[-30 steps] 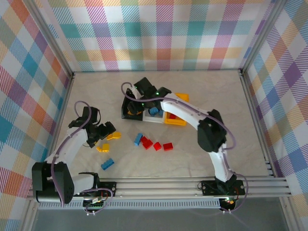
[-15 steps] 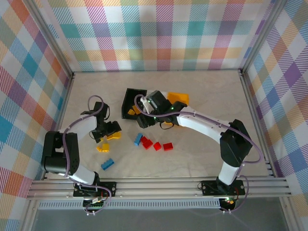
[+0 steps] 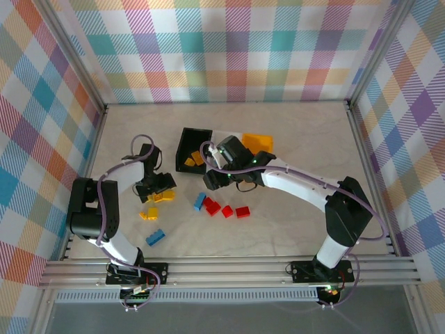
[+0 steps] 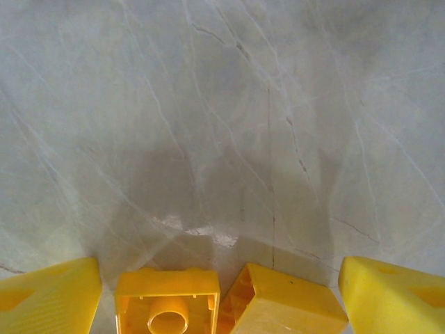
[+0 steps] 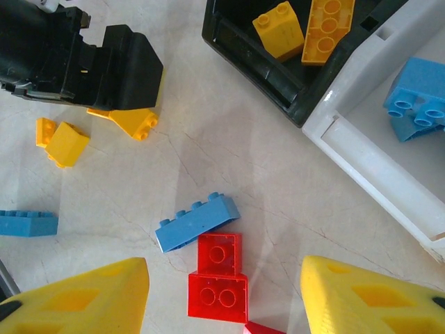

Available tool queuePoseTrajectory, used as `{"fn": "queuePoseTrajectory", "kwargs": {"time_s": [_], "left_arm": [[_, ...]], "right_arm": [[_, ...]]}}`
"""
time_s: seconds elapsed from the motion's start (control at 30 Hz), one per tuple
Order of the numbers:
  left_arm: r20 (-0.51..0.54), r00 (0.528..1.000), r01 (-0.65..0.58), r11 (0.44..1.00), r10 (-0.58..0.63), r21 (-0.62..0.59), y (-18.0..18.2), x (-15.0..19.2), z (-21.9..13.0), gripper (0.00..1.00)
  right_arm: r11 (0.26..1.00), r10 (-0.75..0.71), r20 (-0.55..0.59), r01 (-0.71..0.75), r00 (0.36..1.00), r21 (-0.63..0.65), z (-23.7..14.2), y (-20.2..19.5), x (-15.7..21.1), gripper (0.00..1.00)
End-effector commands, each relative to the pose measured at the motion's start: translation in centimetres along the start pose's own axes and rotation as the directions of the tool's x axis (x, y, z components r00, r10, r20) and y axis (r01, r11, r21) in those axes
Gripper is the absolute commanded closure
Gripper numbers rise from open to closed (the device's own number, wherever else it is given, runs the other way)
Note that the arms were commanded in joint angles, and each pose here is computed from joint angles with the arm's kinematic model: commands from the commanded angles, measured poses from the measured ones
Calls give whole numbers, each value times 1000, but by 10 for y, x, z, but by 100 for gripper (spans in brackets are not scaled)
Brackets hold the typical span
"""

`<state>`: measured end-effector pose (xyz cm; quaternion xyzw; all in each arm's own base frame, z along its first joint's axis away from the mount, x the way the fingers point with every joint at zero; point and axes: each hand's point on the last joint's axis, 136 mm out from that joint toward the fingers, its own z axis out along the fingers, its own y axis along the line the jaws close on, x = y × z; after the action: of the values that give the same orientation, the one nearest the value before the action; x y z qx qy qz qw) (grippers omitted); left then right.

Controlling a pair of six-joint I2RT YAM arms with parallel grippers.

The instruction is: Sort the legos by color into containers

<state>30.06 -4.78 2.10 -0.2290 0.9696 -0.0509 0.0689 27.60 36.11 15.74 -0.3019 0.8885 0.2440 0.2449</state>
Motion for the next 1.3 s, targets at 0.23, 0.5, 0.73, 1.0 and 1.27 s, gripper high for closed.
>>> {"fn": "queuePoseTrajectory", "kwargs": {"time_s": [0.23, 0.5, 0.73, 1.0, 1.27], "left_arm": [[-26, 994, -93, 970, 102, 224, -72, 31, -11, 13], [59, 986, -162, 986, 159, 50, -39, 20, -34, 12], [96, 974, -224, 944, 207, 241, -73, 25, -54, 13], [83, 921, -389, 894, 380, 224, -90, 20, -45, 12], [70, 887, -461, 869, 456, 180, -101, 17, -21, 13]], "right_arm": [[999, 33, 20, -33, 999, -12, -2, 1, -2, 41], [999, 46, 17, -46, 999, -23, -1, 4, 1, 41], [998, 53, 10, -53, 999, -25, 1, 4, 4, 41], [998, 58, 22, -58, 998, -14, -7, 2, 6, 41], [998, 61, 23, -60, 998, -7, -14, 1, 13, 41]]}}
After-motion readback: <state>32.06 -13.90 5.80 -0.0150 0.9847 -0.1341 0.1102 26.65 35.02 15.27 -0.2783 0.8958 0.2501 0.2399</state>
